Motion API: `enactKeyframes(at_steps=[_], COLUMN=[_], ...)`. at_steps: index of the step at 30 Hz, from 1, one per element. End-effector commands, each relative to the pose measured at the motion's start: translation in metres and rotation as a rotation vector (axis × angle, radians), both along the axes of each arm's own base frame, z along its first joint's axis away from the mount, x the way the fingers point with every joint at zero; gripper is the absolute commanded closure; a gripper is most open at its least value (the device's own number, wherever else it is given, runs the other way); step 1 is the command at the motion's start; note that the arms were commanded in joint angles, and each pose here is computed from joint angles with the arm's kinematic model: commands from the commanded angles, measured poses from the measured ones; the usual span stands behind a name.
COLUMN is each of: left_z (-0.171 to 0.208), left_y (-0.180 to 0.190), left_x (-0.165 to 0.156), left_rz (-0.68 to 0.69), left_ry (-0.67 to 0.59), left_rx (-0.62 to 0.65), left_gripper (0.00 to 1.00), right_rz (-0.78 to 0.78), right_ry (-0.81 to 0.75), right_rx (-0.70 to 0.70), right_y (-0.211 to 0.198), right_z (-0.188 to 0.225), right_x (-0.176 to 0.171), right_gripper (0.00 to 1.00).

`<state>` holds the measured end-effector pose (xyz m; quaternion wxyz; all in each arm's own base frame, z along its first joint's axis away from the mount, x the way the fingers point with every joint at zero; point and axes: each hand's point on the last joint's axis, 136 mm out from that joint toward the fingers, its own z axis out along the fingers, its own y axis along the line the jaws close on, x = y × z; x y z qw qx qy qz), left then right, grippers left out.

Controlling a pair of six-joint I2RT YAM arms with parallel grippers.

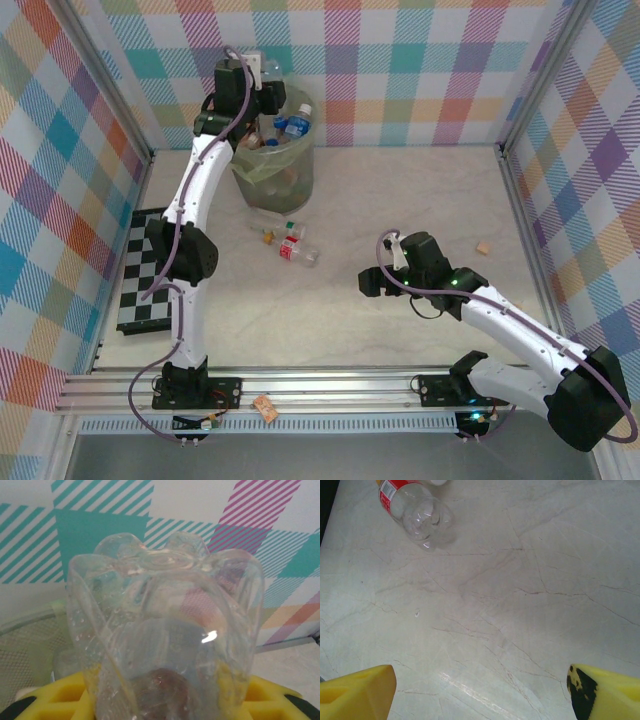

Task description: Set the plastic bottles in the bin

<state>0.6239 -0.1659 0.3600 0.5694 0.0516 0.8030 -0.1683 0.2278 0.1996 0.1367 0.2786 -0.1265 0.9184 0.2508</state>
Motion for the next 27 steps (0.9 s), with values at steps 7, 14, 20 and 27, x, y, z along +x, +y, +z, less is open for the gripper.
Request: enactKeyframes(at_steps=[7,14,20,27], left_z=[-0.090,-0.061,-0.060,-0.045], left_y=[0.006,0.004,0.024,0.030], left_x=[-0.020,-0.030,-0.036,-0.047], left_rz=[-0.042,-0.061,-0.016,-0.038], left_ry=[0.390,0.379,0.412,0.356], left_rx=[-0.152,-0.244,-0.234,-0.152], left_gripper=[0.75,0.78,0.75,0.21], right_rz=[-0.006,0.000,0.002,0.000], right_ry=[0.021,0.024,0.023,0.027], right_rx=[0.003,0.006,0.009,0.015], right_y=[0.002,0.004,0.005,0.005], right_z=[-0.004,-0.003,-0.004,-0.004], right_x=[0.001,0.001,0.001,0.001], right_gripper=[0.12,0.12,0.12,0.12])
